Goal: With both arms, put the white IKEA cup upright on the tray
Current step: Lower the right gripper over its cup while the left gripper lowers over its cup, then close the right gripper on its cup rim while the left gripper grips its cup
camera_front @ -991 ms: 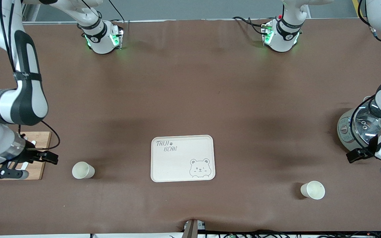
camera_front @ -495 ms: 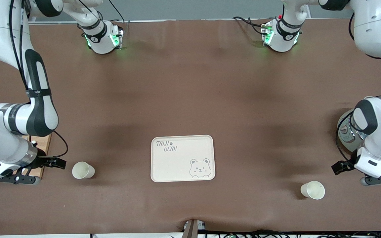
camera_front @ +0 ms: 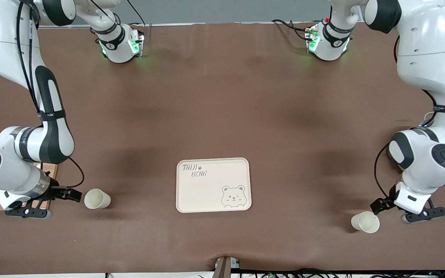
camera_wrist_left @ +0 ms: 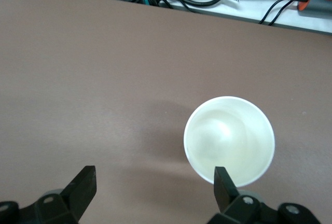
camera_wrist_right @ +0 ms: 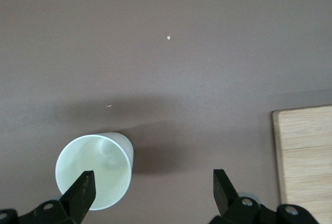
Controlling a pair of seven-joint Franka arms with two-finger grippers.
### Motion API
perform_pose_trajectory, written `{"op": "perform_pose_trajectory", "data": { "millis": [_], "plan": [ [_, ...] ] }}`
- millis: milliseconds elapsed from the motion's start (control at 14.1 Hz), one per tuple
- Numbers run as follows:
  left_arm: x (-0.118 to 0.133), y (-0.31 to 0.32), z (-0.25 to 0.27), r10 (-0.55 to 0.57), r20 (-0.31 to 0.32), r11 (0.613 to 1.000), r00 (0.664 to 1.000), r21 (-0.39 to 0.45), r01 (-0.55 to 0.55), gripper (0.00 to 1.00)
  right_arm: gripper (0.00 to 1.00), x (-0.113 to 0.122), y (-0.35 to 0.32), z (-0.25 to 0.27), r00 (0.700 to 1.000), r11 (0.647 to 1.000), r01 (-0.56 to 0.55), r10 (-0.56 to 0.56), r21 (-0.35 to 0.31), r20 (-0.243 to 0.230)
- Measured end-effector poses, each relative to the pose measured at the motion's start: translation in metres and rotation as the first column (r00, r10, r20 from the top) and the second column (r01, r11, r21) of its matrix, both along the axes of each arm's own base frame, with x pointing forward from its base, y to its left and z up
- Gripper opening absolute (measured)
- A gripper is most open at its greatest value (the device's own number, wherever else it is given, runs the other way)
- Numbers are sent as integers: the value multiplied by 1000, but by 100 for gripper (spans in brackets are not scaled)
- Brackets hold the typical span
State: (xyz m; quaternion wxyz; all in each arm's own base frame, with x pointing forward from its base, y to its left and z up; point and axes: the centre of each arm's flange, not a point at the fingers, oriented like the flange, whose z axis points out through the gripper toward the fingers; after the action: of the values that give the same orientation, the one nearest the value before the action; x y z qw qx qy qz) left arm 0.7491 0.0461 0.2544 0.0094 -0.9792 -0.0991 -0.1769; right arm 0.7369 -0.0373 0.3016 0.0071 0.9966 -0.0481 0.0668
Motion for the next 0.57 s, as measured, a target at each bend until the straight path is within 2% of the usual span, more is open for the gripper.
{"op": "perform_pose_trajectory", "data": {
  "millis": [283,495,566],
  "plan": [
    [4,-7,-32,30,58,999,998,-12,-30,100,100,1,5,-22,1000,1000,12,-12,26,-5],
    [5,-11,-40,36,67,999,997,-18,-35,100,100,1,7,-40,1000,999,19,-18,37,-16],
    [6,-12,-40,44,69,999,997,-30,-42,96,100,2,8,-45,1000,999,18,-17,37,-15]
  ]
}}
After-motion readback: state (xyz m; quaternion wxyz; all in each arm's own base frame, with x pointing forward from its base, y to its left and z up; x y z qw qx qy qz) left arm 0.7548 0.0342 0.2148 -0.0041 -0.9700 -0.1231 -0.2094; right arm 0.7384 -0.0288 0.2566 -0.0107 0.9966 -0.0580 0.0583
